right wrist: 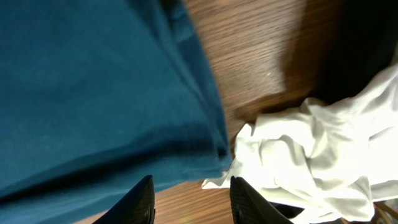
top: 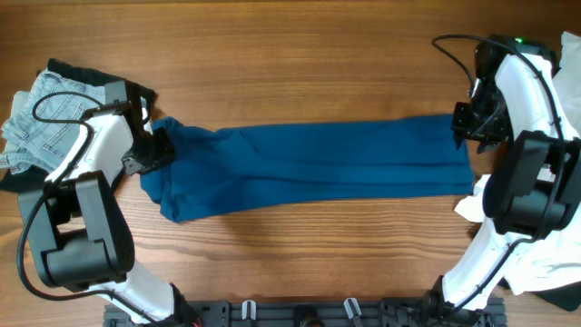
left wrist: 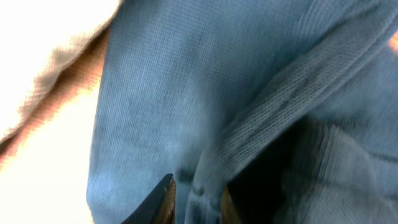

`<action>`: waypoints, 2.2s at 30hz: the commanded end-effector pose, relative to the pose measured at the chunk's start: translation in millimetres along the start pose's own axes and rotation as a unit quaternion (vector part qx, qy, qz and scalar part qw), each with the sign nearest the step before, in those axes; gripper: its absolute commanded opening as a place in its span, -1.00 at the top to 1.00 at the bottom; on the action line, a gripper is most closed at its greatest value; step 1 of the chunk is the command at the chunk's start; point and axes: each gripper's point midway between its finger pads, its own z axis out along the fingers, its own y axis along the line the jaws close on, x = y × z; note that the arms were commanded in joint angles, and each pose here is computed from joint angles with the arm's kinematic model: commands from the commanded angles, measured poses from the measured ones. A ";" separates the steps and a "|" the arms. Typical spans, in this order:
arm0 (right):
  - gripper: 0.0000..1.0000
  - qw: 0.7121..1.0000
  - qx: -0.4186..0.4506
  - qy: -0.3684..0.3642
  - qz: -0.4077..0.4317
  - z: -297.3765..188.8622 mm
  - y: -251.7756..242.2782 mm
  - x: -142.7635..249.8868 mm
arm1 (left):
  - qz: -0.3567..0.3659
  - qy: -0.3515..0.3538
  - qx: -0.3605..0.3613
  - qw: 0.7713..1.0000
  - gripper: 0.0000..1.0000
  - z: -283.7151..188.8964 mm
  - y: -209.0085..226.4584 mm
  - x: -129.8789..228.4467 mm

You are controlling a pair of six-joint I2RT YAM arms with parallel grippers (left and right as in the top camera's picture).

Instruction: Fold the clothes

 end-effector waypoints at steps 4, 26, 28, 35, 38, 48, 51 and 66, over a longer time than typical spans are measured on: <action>-0.09 0.989 -0.143 -0.007 -0.047 -2.1 4.3 0.2 | 0.005 -0.090 0.051 0.995 -0.39 -84.2 -19.4 -31.6; 0.46 0.953 -0.258 -0.031 -0.157 67.1 80.0 17.2 | 0.009 -0.023 0.128 0.992 -0.48 -94.0 -42.5 4.1; 0.53 0.955 -0.256 -0.027 -0.145 67.6 78.9 17.2 | 0.009 -0.023 0.128 0.992 -0.48 -94.0 -42.5 4.1; 0.18 0.996 -0.071 0.006 -0.053 79.6 13.6 18.4 | 0.009 -0.023 0.128 0.992 -0.49 -94.0 -42.4 4.2; 0.15 0.998 -0.053 -0.031 -0.010 55.0 -3.5 9.6 | 0.009 -0.023 0.128 0.992 -0.49 -94.0 -42.4 4.2; -0.18 0.988 -0.125 -0.085 -0.017 31.0 15.7 5.6 | 0.009 -0.023 0.128 0.992 -0.50 -93.9 -42.4 4.4; -0.21 0.983 -0.127 -0.129 -0.014 30.9 17.6 -15.0 | 0.009 -0.023 0.128 0.992 -0.50 -94.0 -42.4 4.2; 0.20 0.969 -0.166 -0.181 -0.036 30.9 35.2 -44.3 | 0.009 -0.023 0.128 0.992 -0.50 -94.0 -42.4 4.2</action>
